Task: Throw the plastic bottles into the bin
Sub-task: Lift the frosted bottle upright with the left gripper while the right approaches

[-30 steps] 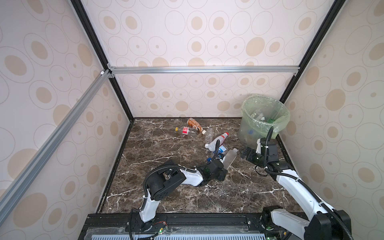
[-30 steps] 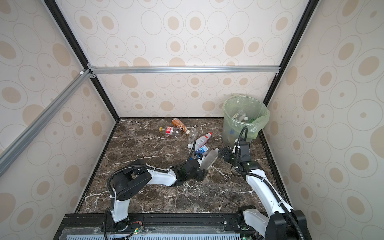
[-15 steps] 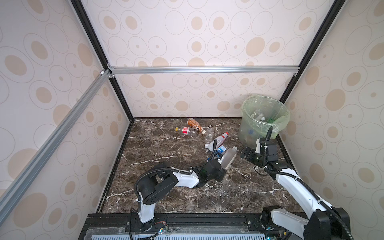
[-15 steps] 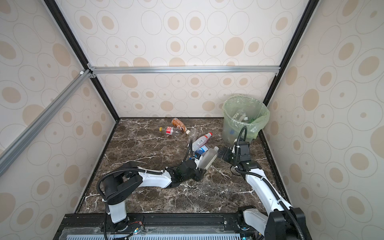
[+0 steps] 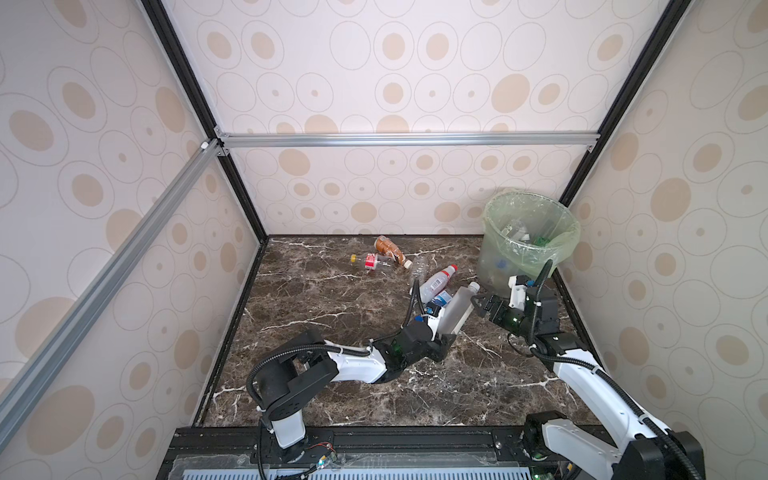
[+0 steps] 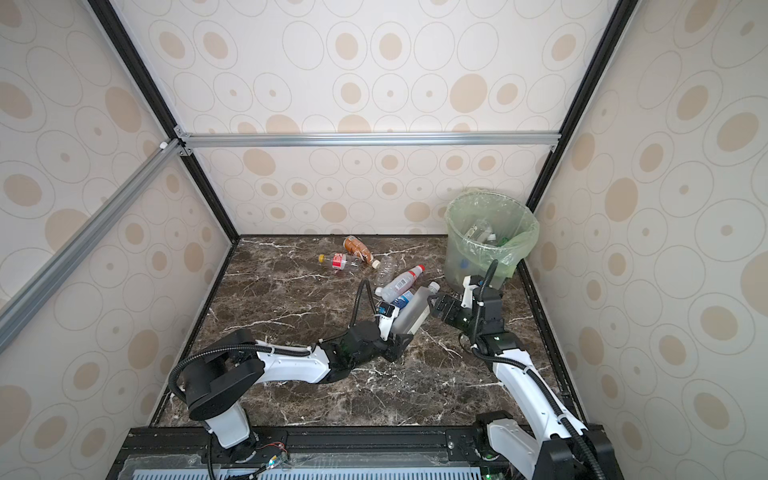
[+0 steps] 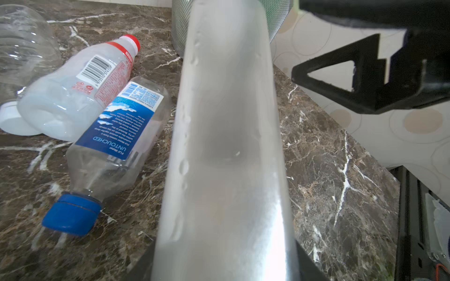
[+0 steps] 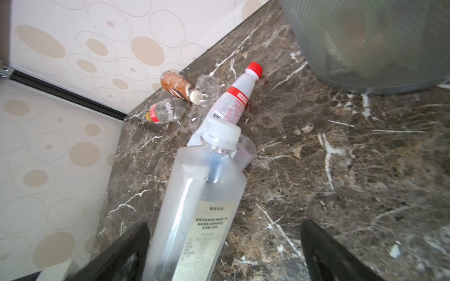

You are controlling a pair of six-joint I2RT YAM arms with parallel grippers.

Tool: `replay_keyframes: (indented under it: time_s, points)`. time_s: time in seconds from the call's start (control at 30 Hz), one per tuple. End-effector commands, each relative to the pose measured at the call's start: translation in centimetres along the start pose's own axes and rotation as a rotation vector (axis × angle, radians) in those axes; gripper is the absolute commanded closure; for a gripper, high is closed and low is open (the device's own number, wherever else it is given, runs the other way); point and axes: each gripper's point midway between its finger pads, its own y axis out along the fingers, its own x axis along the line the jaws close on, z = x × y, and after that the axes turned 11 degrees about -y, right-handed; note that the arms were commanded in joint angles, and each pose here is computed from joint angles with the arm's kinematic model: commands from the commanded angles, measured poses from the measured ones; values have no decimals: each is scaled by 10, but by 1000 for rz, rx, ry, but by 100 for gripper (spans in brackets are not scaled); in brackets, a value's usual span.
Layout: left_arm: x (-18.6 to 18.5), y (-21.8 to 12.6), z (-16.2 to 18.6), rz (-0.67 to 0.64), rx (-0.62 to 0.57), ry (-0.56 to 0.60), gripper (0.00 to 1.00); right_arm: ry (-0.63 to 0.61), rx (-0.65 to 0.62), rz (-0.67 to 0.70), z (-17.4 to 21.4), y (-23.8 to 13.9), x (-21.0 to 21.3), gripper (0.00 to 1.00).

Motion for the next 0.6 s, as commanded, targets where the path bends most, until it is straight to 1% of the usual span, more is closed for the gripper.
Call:
replay_keyframes:
  time_s: [0.0,0.07,0.13,0.27,0.47,0.57]
  points:
    - [-31,-8,-21,88,-84,-8,56,8,-31,-128,-9,2,21,0]
    - [-38,-10,-21,106,-95,2,56,17,-26,-147,-8,4,23,0]
    - [-46,-13,-20,116,-112,25,56,26,-16,-138,-5,7,20,0]
    - [-51,-16,-20,113,-130,52,56,35,-5,-148,-3,10,21,1]
    - [-51,-19,-21,102,-156,57,56,41,-1,-158,-2,11,22,14]
    - [-50,-19,-21,93,-162,64,53,41,1,-162,-1,12,22,22]
